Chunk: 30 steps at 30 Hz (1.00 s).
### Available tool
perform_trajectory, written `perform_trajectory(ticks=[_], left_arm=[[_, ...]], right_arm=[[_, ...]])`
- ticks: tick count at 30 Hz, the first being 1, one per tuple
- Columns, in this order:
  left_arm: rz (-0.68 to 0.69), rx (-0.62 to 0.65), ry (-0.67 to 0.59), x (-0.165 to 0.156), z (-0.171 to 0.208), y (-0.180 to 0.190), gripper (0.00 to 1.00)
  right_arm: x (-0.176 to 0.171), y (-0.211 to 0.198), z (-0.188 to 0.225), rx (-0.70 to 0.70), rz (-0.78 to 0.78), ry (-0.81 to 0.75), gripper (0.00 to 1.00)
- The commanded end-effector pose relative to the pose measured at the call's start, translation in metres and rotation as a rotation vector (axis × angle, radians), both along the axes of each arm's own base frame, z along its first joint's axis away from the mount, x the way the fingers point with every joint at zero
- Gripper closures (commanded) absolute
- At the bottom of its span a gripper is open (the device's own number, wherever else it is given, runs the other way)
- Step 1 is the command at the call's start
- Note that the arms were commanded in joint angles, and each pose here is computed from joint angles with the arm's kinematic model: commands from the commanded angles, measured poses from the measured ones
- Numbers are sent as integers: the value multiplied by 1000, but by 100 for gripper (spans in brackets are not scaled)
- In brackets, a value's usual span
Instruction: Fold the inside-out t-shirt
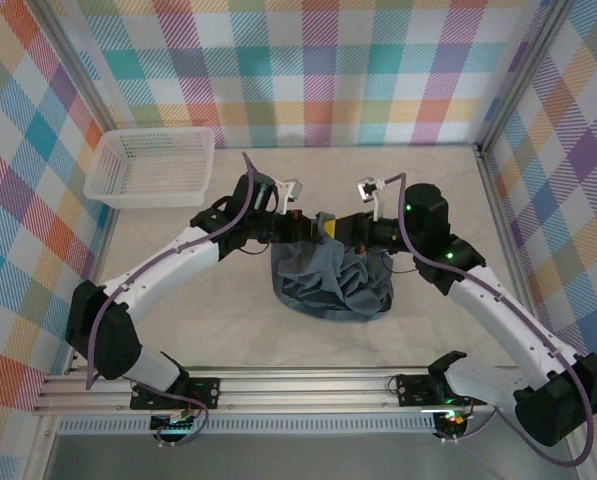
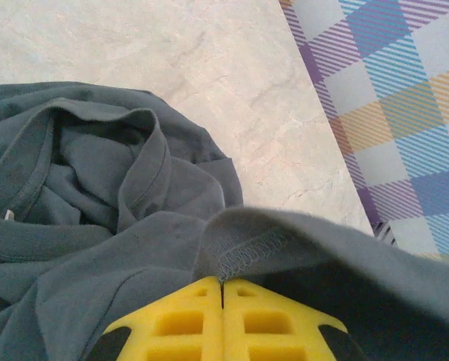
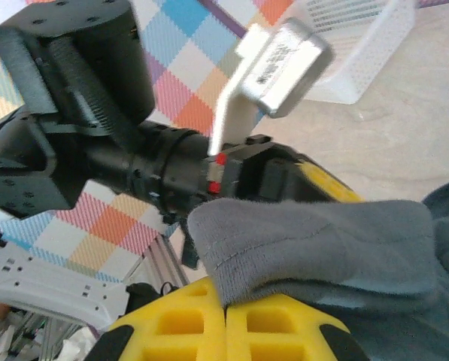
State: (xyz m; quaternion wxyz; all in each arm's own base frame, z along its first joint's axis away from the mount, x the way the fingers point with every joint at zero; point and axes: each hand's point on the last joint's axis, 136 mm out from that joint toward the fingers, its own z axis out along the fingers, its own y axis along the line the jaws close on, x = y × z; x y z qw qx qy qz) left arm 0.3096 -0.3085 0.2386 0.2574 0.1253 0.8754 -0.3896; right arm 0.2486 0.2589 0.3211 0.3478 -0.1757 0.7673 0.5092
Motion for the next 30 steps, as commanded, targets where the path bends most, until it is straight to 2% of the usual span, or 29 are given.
perform_trajectory(ticks=[1, 5, 6, 8, 11, 15, 18, 21, 24, 25, 27, 30], left_arm=[[31, -39, -37, -7, 34, 21, 100], [105, -163, -78, -8, 80, 47, 100], [105, -200, -82, -10, 90, 47, 100], [92, -238, -68, -12, 98, 44, 100], [82, -270, -12, -11, 90, 36, 100], [67, -273, -13, -12, 84, 27, 100], [53, -256, -31, -14, 86, 23, 100], [42, -243, -35, -17, 87, 21, 100], [31, -238, -43, -20, 90, 21, 100], [28, -237, -45, -21, 91, 21, 100], [32, -233, -56, -22, 94, 24, 100], [60, -207, -94, -22, 100, 32, 100]], right_arm=[[16, -26, -6, -55, -155, 35, 100], [25, -52, -39, -111, -248, 101, 100], [24, -53, -46, -109, -247, 108, 97], [20, -54, -52, -105, -239, 110, 86], [18, -58, -49, -102, -269, 127, 61], [6, -55, -30, -164, -268, 114, 53], [0, -35, -28, -251, -235, 52, 41], [16, -19, -45, -384, -258, -7, 27], [57, -37, -65, -525, -470, -8, 25], [65, -38, -69, -551, -489, -20, 26], [75, -20, -78, -582, -419, -43, 28], [70, 6, -95, -583, -266, 5, 31]])
